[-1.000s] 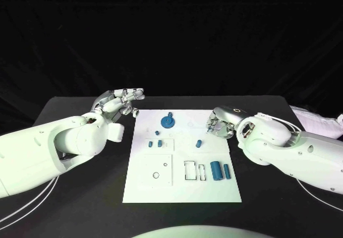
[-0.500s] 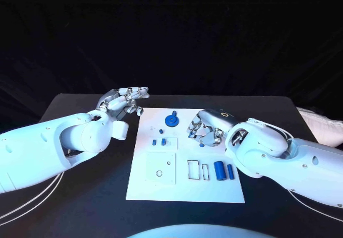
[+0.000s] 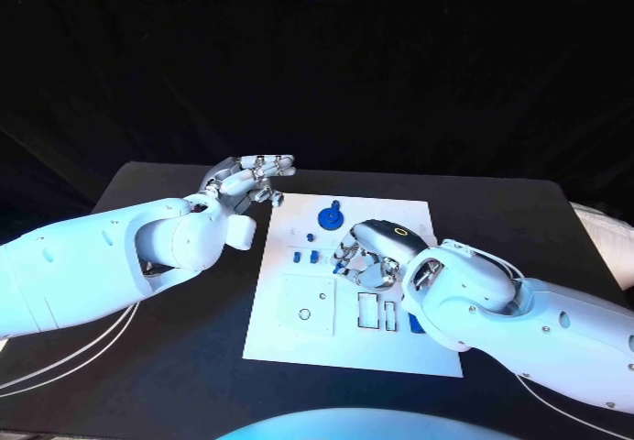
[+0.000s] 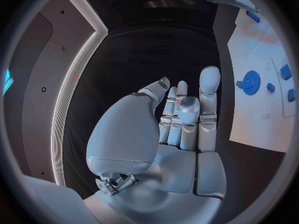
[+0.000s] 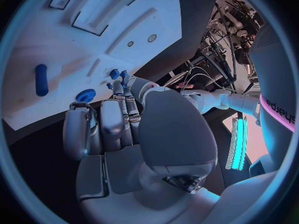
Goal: Assemble the parts on the task board
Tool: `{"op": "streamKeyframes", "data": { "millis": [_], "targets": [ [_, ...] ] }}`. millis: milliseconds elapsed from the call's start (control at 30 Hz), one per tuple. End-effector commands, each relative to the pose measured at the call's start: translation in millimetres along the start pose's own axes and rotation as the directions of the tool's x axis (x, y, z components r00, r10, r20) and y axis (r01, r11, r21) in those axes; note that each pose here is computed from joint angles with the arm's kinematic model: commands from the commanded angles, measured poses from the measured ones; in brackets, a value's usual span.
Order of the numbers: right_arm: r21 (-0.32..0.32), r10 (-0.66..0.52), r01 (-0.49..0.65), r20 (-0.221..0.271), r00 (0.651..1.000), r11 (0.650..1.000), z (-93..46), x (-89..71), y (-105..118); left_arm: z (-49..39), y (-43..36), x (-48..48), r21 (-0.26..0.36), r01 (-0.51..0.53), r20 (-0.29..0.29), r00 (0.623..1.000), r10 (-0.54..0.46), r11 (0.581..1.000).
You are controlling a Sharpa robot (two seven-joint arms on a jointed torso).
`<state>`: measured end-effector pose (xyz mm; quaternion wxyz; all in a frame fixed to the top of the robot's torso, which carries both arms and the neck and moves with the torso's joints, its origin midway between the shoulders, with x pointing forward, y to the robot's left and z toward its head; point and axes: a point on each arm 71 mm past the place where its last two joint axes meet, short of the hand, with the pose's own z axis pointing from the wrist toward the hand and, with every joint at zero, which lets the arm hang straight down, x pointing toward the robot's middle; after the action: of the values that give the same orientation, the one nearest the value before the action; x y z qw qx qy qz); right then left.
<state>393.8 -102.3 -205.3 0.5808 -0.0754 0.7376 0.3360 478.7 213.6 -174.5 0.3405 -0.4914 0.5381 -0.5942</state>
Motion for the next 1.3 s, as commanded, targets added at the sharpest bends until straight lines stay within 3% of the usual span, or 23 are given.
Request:
{"op": "streamKeyframes", "data": {
  "millis": [33, 400, 1300],
  "targets": [
    [-0.028, -0.026, 0.025, -0.017, 1.0, 0.999, 2.0, 7.0, 3.9, 0.6, 0.1, 4.7, 0.001, 0.016, -0.023, 1.0, -0.016, 1.0],
    [-0.039, -0.033, 0.031, -0.051, 0.998, 0.999, 5.5, 24.8, 7.2, 1.8, 1.0, 9.1, 0.001, 0.015, -0.034, 0.999, -0.015, 1.0],
    [-0.022, -0.059, 0.057, -0.115, 0.992, 0.998, 10.9, 41.9, 3.8, 1.9, 1.2, 11.9, 0.003, 0.008, -0.048, 0.999, -0.008, 1.0]
  ]
}}
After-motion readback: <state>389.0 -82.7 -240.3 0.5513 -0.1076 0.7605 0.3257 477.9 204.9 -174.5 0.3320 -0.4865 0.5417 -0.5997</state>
